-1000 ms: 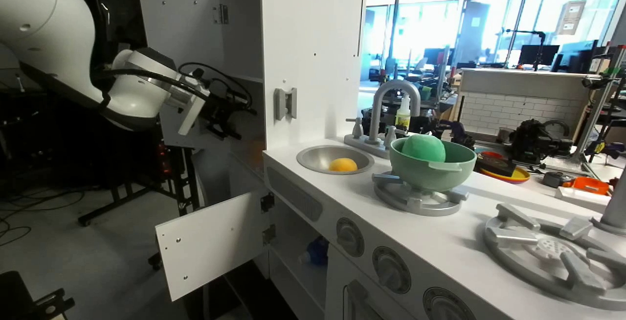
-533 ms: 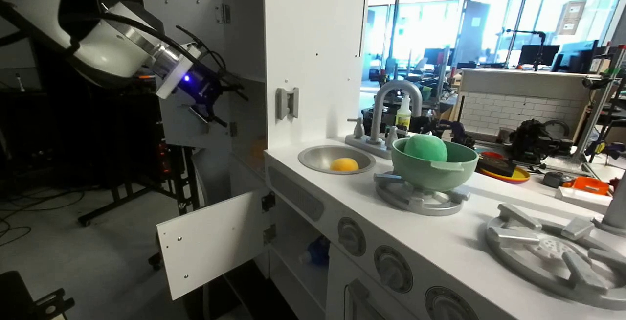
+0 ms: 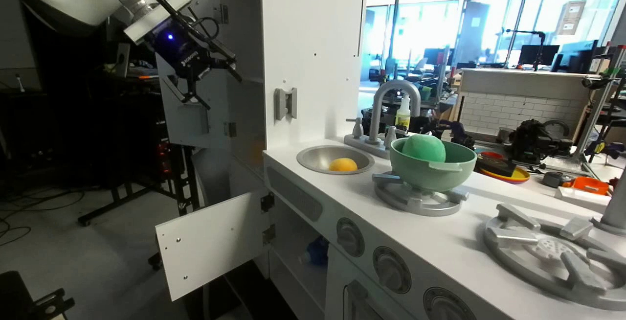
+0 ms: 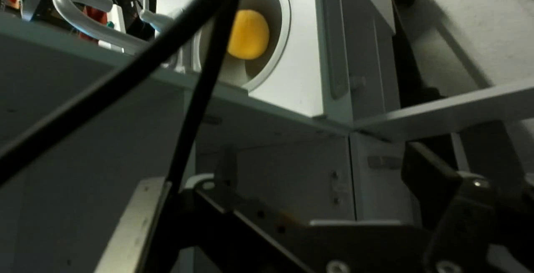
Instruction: Open the cabinet and put the yellow objects in the bottom drawer
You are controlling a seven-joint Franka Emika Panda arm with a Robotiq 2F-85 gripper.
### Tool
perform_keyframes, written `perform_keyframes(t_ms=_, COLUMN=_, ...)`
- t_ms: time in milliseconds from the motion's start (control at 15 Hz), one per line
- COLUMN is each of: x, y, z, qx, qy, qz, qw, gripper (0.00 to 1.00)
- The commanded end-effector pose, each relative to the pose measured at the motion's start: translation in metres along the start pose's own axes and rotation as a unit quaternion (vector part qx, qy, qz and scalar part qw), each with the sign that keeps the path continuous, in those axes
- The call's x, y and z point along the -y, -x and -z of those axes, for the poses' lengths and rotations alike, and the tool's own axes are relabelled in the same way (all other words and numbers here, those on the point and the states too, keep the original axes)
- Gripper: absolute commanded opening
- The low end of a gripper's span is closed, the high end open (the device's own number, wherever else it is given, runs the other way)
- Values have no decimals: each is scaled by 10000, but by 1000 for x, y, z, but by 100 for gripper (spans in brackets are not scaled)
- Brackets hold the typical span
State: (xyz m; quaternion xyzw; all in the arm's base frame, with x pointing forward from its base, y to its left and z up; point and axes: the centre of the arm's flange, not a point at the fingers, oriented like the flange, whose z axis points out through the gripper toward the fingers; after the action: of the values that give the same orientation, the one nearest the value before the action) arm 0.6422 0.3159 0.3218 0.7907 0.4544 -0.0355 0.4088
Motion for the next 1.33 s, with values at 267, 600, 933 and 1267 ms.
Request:
perform_keyframes(t_ms=267, x=-18, y=161, z=-6, qx=450, qy=-726, qz=119, qw=9963, gripper=100)
perform_keyframes(t_ms=600, x=-45, y=228, z=-64, qx=582, qy=-1578, qz=-1021, qw=9804, gripper=100)
perform_keyframes(t_ms=933, x=-92, y=226, z=-134, qx=414, qy=-2205, qz=-2230, qw=9486, gripper=100)
perform_keyframes(t_ms=1267, x=-126, y=172, z=-181, qx=-34, qy=-2570, qz=-3195, qw=9121, gripper=100)
